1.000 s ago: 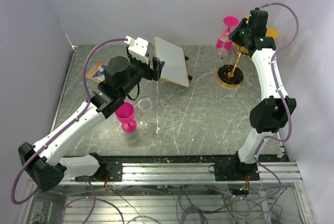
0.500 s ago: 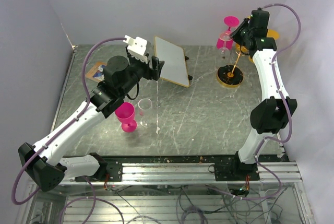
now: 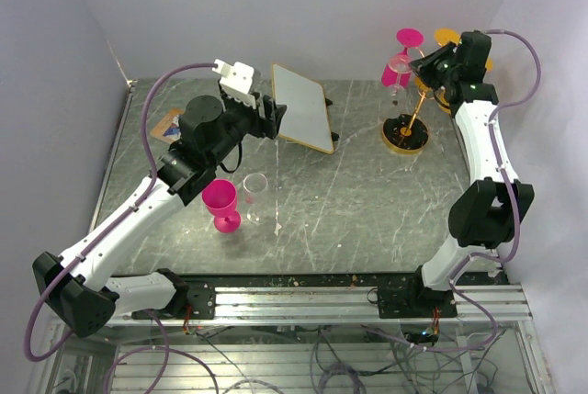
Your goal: Take the wine glass off the wine glass rack
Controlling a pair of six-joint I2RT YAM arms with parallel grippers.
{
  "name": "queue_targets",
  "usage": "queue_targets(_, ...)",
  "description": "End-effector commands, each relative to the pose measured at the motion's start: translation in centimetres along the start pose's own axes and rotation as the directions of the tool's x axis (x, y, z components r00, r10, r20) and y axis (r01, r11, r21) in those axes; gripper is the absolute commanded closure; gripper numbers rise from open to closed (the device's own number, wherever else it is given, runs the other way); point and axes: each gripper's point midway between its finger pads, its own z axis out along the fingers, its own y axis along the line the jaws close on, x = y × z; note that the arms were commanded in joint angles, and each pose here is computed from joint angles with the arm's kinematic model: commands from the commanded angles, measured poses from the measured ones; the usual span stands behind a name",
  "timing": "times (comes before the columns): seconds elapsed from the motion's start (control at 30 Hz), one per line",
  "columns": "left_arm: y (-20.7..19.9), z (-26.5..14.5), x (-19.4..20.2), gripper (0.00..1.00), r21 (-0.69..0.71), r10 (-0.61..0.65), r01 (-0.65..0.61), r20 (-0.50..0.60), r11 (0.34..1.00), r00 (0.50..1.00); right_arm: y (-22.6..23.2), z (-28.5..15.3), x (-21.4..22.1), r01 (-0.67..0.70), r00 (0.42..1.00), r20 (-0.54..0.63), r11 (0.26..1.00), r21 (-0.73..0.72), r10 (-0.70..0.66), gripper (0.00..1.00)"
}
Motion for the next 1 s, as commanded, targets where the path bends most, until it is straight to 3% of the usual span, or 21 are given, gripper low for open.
queue_targets(0.0, -0.1, 0.4, -1.7, 0.22, 0.026, -0.031, 0.029, 0.057, 0.999, 0.998, 0.9, -1.5, -1.7, -0.074, 0.996, 0.036, 0.995, -0.062, 0.076, 1.0)
queue_targets(0.6, 0.1, 0.9, -1.3, 0.23, 0.037, -0.048, 0.046, 0.044, 0.998, 0.998, 2.9, -1.5, -2.4, -0.29, 0.956, -0.034, 0.92, -0.264, 0.291, 1.0)
queue_targets(0.97, 0.3, 1.0, -1.2, 0.23, 0.034, -0.051, 0.049, 0.041, 0.998, 0.998, 4.0, -2.3, -4.5, -0.34, 0.934, -0.015, 0.872, -0.353, 0.358, 1.0)
